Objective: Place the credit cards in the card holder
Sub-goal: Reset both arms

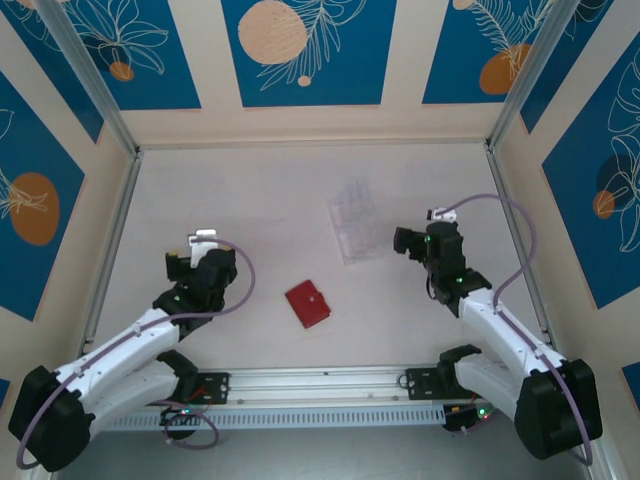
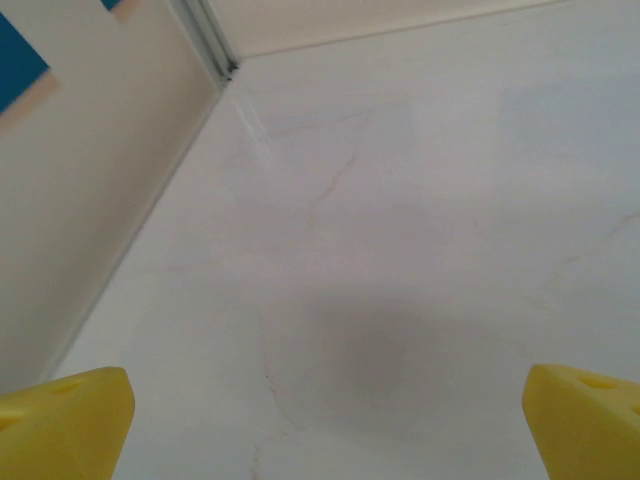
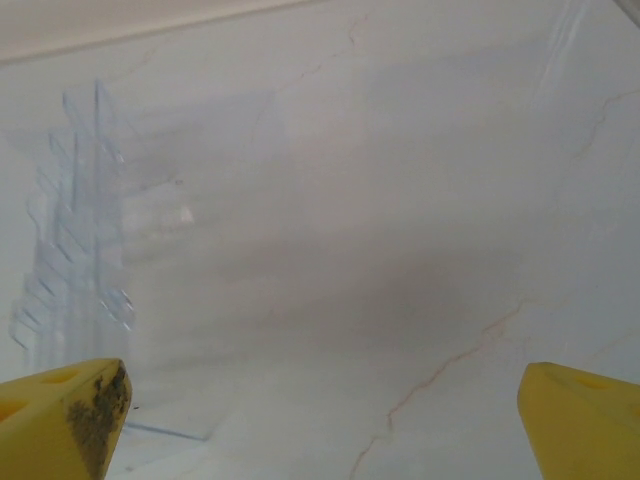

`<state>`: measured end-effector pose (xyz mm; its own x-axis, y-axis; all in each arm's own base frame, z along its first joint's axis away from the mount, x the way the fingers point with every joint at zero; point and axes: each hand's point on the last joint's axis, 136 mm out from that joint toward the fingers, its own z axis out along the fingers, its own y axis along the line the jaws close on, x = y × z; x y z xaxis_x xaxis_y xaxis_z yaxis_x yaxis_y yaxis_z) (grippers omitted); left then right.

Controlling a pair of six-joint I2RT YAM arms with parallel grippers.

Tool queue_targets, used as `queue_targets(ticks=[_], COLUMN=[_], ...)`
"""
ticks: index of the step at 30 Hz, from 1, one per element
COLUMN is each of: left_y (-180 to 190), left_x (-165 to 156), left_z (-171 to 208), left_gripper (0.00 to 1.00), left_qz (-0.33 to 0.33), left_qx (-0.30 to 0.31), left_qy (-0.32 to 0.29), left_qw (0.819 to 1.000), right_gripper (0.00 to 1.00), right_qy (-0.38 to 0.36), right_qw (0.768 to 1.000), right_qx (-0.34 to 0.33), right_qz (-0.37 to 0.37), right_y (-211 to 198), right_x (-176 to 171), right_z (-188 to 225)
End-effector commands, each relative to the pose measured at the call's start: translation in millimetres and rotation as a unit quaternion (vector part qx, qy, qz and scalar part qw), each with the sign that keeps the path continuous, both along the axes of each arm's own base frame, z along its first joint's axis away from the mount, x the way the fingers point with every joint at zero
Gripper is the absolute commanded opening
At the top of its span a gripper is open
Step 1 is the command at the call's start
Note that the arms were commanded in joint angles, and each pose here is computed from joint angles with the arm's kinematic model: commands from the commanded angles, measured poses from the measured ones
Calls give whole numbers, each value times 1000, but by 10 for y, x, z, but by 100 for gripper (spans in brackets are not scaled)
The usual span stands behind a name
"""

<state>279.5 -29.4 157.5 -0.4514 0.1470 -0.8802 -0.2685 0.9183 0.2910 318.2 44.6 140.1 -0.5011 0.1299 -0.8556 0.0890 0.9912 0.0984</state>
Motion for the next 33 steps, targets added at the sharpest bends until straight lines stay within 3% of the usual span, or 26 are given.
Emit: queue_targets(ticks=[1,4,10,18,25,27,29,33], left_y=[157,98,189,154,91,167,-11,157], left_x=[113,270,514,761,738,668,581,639], left_z=[252,296,4,-43,-93,-63,-101,-127], left_gripper=[100,100,100,99,99,99,99,99], left_qz=[47,40,50,18,-29,-7,-76,-50], left_qx=[59,88,165,145,122,70,34,10], left_qy=[-59,-85,-59,-140,-137,-160,-168,-156], left_qw=[995,992,983,979,983,985,982,986], right_gripper=[99,99,99,99,99,99,99,99], right_qy=[-115,-107,-98,-104,-113,-107,-108,-98], right_qw=[993,994,993,986,988,992,993,992], right_qx=[-27,-35,-68,-116,-51,-24,-1,13], right_qz=[12,3,1,54,90,64,42,75], right_y=[-13,-55,-82,26,-28,-179,-305,-228], right_x=[221,280,484,738,677,707,743,714], right_z=[372,265,-17,-219,-294,-369,-424,-436])
